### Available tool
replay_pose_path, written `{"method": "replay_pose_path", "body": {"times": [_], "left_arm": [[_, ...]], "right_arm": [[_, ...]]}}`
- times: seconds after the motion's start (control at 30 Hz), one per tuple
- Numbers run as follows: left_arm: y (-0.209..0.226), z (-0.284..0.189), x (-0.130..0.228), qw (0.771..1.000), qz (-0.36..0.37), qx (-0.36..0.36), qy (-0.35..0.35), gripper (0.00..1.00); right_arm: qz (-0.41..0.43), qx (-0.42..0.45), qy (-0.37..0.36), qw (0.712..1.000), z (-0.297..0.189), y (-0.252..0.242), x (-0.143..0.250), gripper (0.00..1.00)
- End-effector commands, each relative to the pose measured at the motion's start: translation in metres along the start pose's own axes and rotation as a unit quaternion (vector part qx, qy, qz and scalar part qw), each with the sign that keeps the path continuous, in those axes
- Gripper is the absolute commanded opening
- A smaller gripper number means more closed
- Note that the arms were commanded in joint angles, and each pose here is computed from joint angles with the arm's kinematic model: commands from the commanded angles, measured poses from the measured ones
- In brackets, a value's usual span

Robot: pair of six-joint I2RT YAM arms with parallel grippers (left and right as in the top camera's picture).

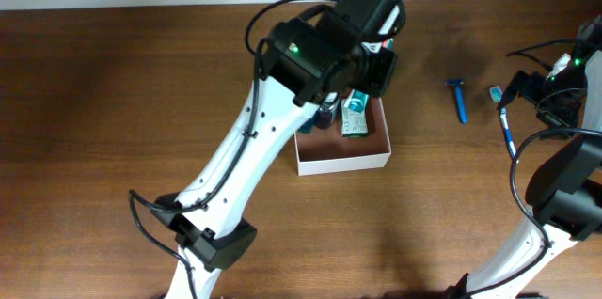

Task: Pack container
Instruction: 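Lift the toothpaste tube and drop it into the box's front, then withdraw the left gripper to the left and hover the right gripper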

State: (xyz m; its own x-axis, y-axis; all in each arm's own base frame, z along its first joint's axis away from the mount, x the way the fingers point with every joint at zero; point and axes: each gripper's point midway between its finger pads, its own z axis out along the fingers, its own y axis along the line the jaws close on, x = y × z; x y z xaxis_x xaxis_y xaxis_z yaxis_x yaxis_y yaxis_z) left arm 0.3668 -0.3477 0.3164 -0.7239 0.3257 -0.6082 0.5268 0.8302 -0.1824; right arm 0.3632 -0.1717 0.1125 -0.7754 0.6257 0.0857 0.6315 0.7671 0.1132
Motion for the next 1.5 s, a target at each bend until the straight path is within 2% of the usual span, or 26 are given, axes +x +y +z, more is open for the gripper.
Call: {"method": "replay_pose_path", "body": {"times": [0.0,0.53,0.7,0.97,1.03,1.1,1.17,1.2,1.33,1.47], "left_arm": [[0.006,-0.005,-0.004,0.999,-0.021,-0.021,-0.016,0.26],[0.018,0.081,0.032,0.998,-0.025,-0.038,0.041,0.26],[0.022,0.084,0.032,0.998,-0.027,-0.039,0.039,0.27],[0.025,0.077,0.027,0.998,-0.031,-0.039,0.03,0.44],[0.026,0.067,0.021,0.999,-0.032,-0.038,0.02,0.52],[0.027,0.052,0.015,0.999,-0.035,-0.036,0.007,0.67],[0.034,0.027,0.005,0.998,-0.041,-0.038,-0.014,0.95],[0.039,0.015,0.002,0.998,-0.046,-0.042,-0.023,0.99],[0.077,-0.048,-0.002,0.992,-0.071,-0.09,-0.058,0.99],[0.127,-0.107,0.012,0.977,-0.128,-0.157,-0.072,0.99]], "right_arm": [[0.004,0.004,0.0,1.0,0.001,-0.003,0.0,0.99],[0.004,0.004,0.0,1.0,0.001,-0.003,0.0,0.99],[0.004,0.004,0.0,1.0,0.001,-0.003,0.0,0.98],[0.004,0.004,0.0,1.0,0.001,-0.003,0.0,0.99],[0.004,0.004,0.0,1.0,0.001,-0.003,0.0,0.99],[0.004,0.004,0.0,1.0,0.001,-0.003,0.0,0.99],[0.004,0.004,0.0,1.0,0.001,-0.003,0.0,0.99],[0.004,0.004,0.0,1.0,0.001,-0.003,0.0,0.99],[0.004,0.004,0.0,1.0,0.001,-0.003,0.0,0.99],[0.004,0.004,0.0,1.0,0.001,-0.003,0.0,0.99]]}}
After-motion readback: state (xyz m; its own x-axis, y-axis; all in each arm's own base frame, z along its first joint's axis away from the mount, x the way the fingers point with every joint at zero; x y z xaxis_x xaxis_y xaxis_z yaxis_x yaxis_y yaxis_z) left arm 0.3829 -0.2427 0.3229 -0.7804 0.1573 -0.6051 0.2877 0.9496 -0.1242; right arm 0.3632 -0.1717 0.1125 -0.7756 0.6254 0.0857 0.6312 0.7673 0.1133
